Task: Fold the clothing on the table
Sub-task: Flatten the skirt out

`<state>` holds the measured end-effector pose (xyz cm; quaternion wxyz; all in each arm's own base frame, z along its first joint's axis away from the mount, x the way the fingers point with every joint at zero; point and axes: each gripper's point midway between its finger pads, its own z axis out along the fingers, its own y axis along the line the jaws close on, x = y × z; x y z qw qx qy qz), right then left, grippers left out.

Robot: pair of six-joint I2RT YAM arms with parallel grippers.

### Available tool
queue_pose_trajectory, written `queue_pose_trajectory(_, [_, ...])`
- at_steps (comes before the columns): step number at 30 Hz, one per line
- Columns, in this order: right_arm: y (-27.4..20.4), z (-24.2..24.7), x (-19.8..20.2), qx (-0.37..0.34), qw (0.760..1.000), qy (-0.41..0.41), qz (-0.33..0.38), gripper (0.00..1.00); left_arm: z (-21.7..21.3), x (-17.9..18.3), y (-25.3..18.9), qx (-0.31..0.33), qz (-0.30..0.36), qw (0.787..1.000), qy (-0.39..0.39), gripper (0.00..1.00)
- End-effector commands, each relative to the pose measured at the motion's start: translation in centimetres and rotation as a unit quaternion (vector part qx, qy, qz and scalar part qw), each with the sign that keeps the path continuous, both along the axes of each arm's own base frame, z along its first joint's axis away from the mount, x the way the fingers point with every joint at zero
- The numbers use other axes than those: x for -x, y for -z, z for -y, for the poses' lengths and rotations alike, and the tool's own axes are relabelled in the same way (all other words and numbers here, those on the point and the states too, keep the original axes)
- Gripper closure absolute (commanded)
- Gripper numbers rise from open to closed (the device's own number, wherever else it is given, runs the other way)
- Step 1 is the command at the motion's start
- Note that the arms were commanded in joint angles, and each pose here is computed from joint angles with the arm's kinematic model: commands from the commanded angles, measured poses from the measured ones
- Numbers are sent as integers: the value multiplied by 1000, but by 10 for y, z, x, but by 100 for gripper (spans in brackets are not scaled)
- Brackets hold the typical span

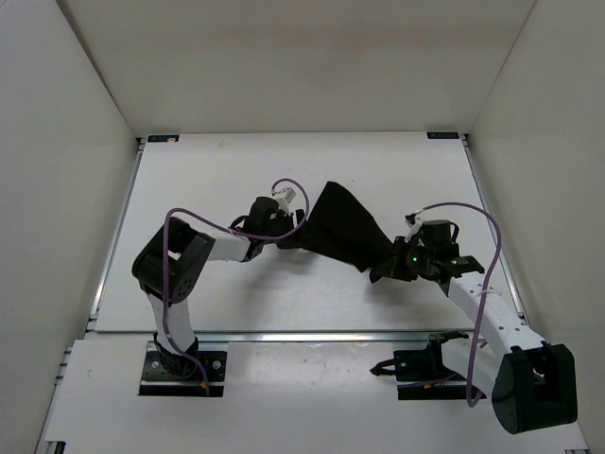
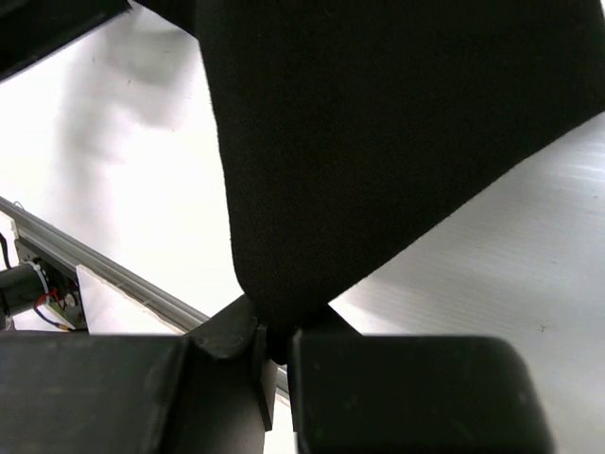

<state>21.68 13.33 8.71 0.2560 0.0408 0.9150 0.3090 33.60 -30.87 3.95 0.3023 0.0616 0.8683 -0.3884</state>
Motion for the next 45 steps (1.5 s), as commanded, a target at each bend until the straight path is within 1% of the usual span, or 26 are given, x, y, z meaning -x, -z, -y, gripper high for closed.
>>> queue_pose_trajectory(1, [-19,1,-15,-2,999,-2,33,100,13,2,-4,8,-4,1000,10,29])
queue_pose_trajectory(2, [-18,3,-16,1,1000,1,30,100,13,5,-1,6,-8,1000,12,31])
queue_pose_trajectory(3, [-21,3,-18,-2,999,0,36,100,14,3,-5,9,-4,1000,14,35])
queue_pose_trajectory(4, [-21,3,-18,-3,999,1,35,100,13,3,-2,9,-10,1000,10,42])
queue_pose_trajectory(7, [-25,5,-23,2,999,2,41,100,13,2,-2,20,-20,1000,12,56])
queue_pose_trajectory(8, [-28,4,-23,-3,999,2,42,100,13,2,-2,20,-21,1000,7,58])
queue_pose_trajectory(10, [-32,7,-27,2,999,6,47,100,15,1,-6,24,-18,1000,8,76])
queue_pose_trajectory(11, [-33,8,-29,3,999,3,50,100,17,1,-8,27,-21,999,12,80])
queue_pose_trajectory(13, [-39,8,-32,6,998,-1,59,100,18,0,-11,27,-22,999,10,100])
queue_pose_trajectory(16, [-44,16,-40,11,998,9,61,100,10,0,-20,21,-21,1000,7,100])
queue_pose_trajectory(21, [-62,50,-63,12,995,54,80,100,-31,3,-43,-21,-4,1000,-21,100])
queue_pose_trajectory(22, [-70,55,-69,13,994,62,88,100,-41,-2,-59,-19,15,999,-29,100])
queue_pose_trajectory(25, [-87,65,-83,15,992,77,96,100,-67,-1,-94,-16,39,998,-47,100])
queue_pose_trajectory(26, [-90,65,-88,17,992,73,102,100,-77,3,-106,-26,51,997,-55,100])
queue_pose_trajectory(27, [-89,61,-90,17,993,68,100,100,-87,5,-122,-27,64,995,-70,100])
queue_pose_trajectory(28, [-85,57,-90,20,993,66,96,100,-94,10,-124,-37,67,994,-72,100])
queue_pose_trajectory(29, [-79,54,-88,17,994,65,86,100,-96,11,-142,-33,90,992,-78,100])
queue_pose_trajectory(30, [-75,49,-87,14,995,61,84,100,-102,18,-151,-33,96,992,-81,100])
queue_pose_trajectory(32, [-63,36,-78,-8,996,52,71,100,-109,24,-158,-34,103,990,-87,100])
queue_pose_trajectory(33, [-63,33,-78,-14,996,49,79,100,-113,28,-158,-37,101,990,-93,100])
queue_pose_trajectory(35, [-52,29,-70,-28,996,55,69,100,-114,40,-150,-44,92,991,-90,100])
queue_pose_trajectory(36, [-55,29,-71,-30,994,58,84,100,-115,44,-149,-41,91,991,-89,100])
queue_pose_trajectory(40, [-45,18,-62,-61,994,40,84,100,-117,52,-116,-41,56,993,-94,100])
queue_pose_trajectory(42, [-52,17,-72,-63,994,27,87,100,-117,43,-114,-42,50,993,-99,100])
queue_pose_trajectory(43, [-42,20,-76,-62,996,29,61,100,-117,34,-107,-49,41,993,-103,100])
queue_pose_trajectory(45, [-88,22,-116,-65,992,9,106,100,-113,0,-134,-48,61,991,-105,100])
